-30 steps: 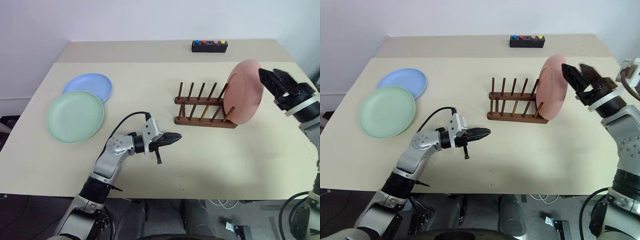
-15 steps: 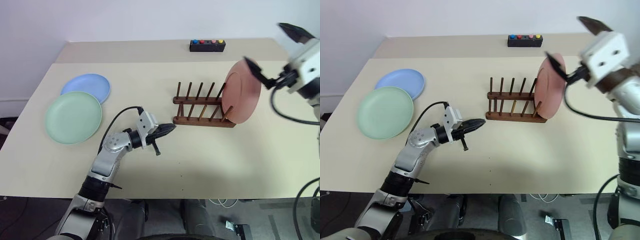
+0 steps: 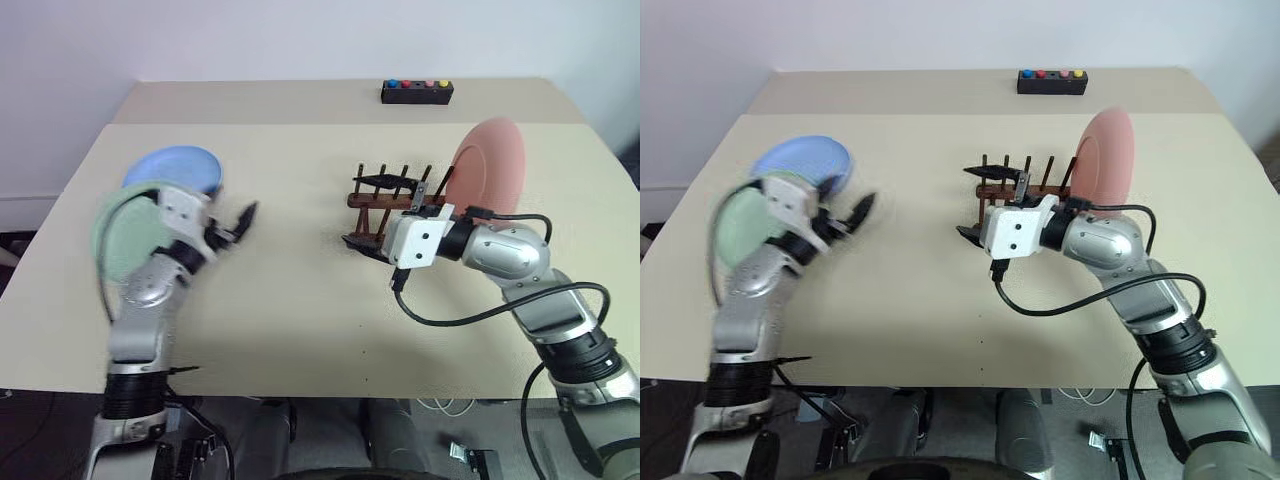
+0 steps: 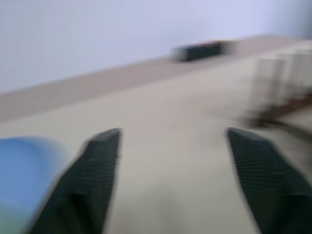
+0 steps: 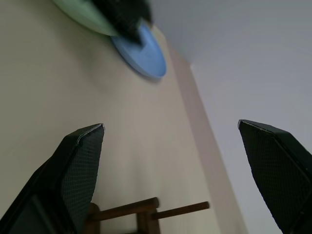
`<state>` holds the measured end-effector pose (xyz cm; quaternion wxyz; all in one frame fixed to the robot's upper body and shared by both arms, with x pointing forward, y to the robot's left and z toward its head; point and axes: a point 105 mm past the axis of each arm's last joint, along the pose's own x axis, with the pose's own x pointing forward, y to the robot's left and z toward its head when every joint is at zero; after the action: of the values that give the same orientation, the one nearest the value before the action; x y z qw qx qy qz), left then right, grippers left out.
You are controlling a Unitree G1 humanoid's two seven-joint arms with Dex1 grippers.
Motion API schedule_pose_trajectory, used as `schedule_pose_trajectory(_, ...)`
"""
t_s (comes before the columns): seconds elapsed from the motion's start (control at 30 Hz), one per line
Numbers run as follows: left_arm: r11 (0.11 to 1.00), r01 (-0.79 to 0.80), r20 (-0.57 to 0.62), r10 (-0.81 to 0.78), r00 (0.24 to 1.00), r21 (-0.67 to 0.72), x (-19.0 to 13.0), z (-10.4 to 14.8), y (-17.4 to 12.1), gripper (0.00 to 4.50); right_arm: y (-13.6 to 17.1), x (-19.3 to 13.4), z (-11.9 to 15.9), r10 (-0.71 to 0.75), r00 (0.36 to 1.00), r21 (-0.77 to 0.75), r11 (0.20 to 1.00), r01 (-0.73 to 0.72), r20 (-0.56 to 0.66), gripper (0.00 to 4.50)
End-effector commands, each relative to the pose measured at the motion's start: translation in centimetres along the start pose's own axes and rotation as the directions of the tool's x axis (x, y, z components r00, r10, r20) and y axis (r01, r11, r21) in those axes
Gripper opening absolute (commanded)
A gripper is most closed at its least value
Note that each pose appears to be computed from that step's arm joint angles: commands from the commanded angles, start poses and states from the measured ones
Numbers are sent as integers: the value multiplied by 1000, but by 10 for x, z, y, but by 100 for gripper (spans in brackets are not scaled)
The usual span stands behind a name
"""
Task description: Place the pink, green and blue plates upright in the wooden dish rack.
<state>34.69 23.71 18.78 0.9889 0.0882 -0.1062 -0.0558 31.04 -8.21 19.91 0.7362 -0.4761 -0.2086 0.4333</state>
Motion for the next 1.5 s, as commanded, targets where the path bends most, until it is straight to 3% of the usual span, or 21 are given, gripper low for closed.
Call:
schedule_pose_trajectory(0.03,955,-292,-26,293,956,51,-10,11,59,440,-2,2,1,-9,1000,-18,1000,9,20,450)
schedule_pose_trajectory(0.23,840,-530,-179,542,821,114,-35,-5,115,440,0,7,0,-15,999,40,999,13,49,450)
schedule_pose_trajectory(0.53,792,-599,-370,596,713,121,-50,-42,128,440,3,7,-1,-19,998,73,997,15,52,450)
schedule_pose_trajectory(0.63,808,-588,-447,538,714,33,-51,-62,122,440,3,6,0,-24,998,78,997,20,50,450)
schedule_pose_trajectory(0.73,792,-609,-481,516,708,-48,-55,-75,121,360,4,5,0,-30,998,80,996,27,46,450)
schedule_pose_trajectory(0.97,780,-613,-470,497,729,-124,-57,-77,117,5,3,2,1,-40,998,85,996,36,38,450)
schedule_pose_trajectory(1.07,790,-596,-455,481,749,-146,-55,-75,112,5,2,1,1,-41,998,85,996,38,37,450)
schedule_pose_trajectory(1.27,862,-407,-251,340,906,-301,-46,-48,88,5,2,0,1,-40,999,82,996,37,37,450)
schedule_pose_trajectory(1.4,870,-334,-137,304,943,-362,-50,-35,83,5,0,0,3,-41,998,82,996,38,45,450)
schedule_pose_trajectory(1.5,907,-272,-14,282,959,-323,-40,-7,75,5,-2,1,6,-41,997,74,997,36,59,450)
